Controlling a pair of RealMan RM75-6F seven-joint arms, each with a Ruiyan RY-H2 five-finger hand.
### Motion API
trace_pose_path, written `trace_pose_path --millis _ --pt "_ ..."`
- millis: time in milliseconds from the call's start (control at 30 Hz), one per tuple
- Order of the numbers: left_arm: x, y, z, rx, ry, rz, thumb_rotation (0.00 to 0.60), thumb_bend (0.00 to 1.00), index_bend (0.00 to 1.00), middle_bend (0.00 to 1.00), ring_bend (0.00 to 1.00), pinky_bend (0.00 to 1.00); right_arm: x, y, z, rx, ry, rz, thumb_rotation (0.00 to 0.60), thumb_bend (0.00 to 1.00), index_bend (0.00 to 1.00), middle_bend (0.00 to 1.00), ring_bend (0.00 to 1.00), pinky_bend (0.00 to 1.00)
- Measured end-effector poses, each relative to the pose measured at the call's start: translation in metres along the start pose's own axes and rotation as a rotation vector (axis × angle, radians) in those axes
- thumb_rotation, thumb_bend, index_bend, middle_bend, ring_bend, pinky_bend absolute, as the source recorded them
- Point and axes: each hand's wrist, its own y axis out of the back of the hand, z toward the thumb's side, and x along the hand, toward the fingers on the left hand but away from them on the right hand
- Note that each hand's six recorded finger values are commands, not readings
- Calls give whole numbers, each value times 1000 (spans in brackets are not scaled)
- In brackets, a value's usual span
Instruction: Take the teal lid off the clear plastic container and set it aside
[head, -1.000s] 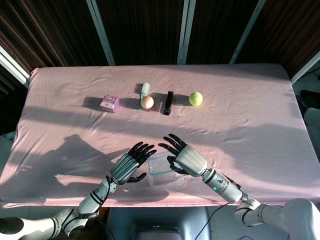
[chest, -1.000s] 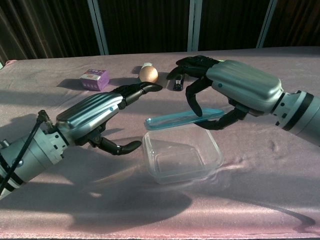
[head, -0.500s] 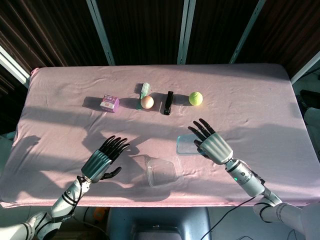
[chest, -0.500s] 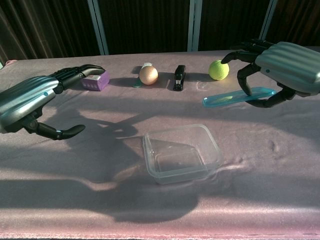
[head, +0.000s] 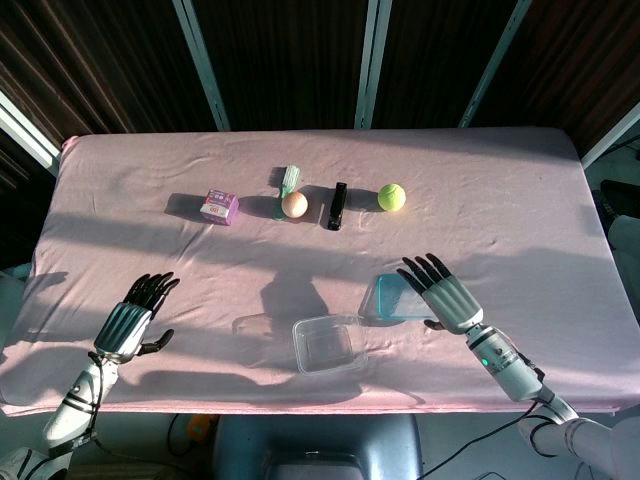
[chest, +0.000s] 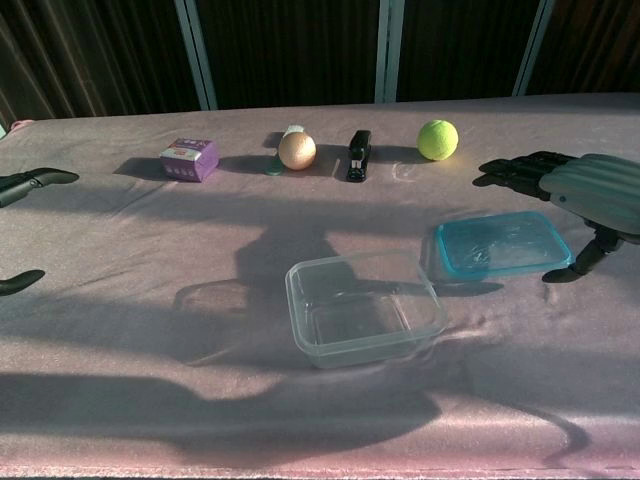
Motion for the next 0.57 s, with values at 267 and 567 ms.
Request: trace_pose_path --millis 267,567 --pt "-56 28 -20 4 112 -22 600 309 0 0 0 0 62 18 3 -95 -38 105 600 84 0 0 0 0" --pt "-101 45 -29 49 219 34 600 324 0 0 0 0 170 60 -46 -41 -423 -65 600 84 0 0 0 0"
